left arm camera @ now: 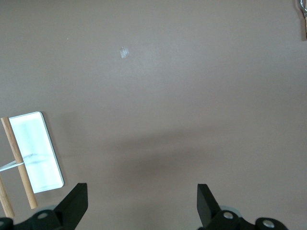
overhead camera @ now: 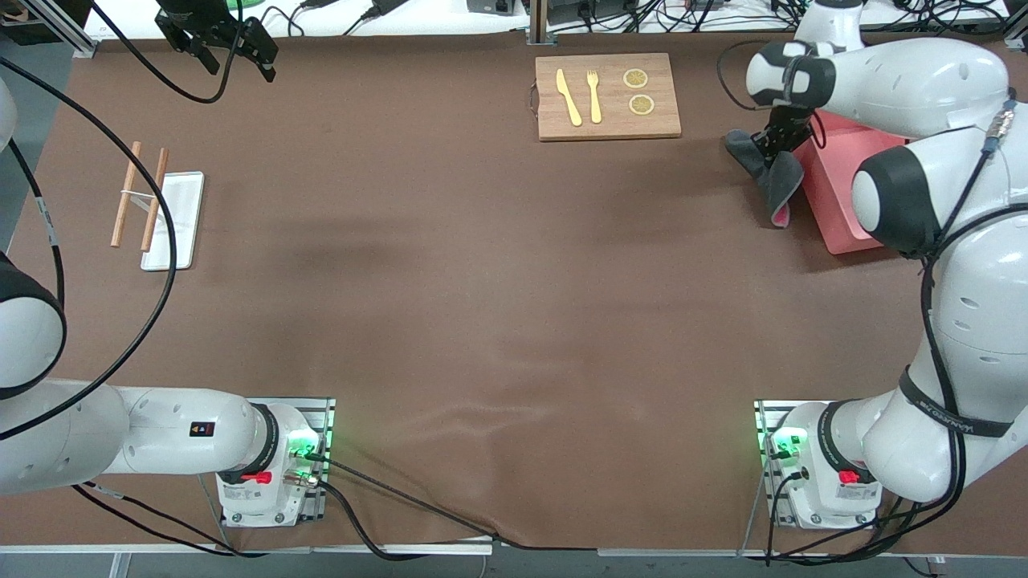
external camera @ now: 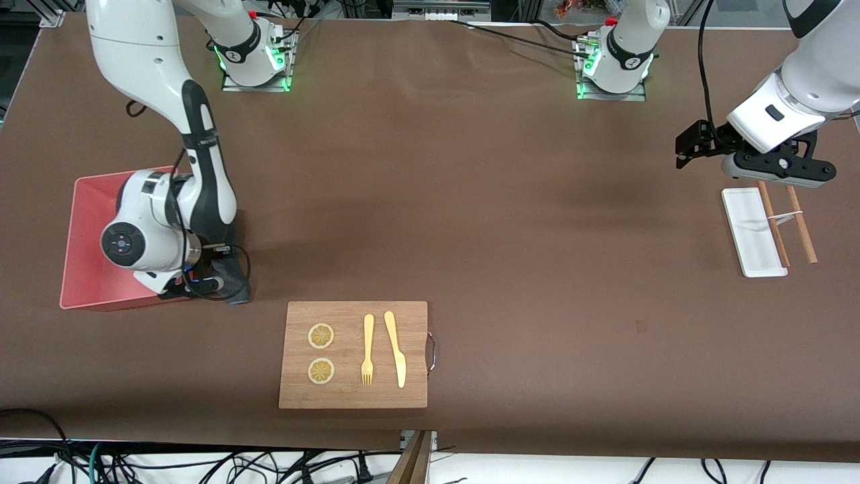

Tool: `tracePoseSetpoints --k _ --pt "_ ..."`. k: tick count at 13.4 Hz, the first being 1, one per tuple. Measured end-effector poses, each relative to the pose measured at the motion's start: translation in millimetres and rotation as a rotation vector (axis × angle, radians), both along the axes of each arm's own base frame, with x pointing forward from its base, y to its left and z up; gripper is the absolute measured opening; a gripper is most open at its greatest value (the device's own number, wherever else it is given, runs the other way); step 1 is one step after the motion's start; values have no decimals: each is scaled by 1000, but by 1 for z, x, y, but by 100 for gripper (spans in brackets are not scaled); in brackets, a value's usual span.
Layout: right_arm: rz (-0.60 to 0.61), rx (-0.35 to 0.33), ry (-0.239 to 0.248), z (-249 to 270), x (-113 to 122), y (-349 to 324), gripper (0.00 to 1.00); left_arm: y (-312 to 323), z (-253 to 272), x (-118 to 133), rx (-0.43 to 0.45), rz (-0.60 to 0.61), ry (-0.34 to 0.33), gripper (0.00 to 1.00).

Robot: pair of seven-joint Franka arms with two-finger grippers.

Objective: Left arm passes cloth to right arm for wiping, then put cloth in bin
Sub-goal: 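Move the cloth with the right gripper over the pink bin, then open the right gripper to drop the cloth into the bin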

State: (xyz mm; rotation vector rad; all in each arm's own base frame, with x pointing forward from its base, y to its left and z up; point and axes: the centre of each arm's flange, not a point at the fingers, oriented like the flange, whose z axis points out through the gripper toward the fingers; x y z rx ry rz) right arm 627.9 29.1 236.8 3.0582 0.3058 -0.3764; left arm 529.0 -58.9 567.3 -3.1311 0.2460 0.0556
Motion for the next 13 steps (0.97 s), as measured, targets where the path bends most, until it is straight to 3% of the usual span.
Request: tracePoseSetpoints --k 3,7,10,13 --pt "-9 53 51 86 7 -14 4 0 1 0 0 0 -2 100" --pt "48 51 21 167 11 -64 4 0 3 1 -1 0 -5 100" --pt "92 24 33 180 1 -115 4 0 2 0 0 -1 5 100" --pt "59 35 50 149 -26 -161 4 0 1 -1 1 -1 14 100"
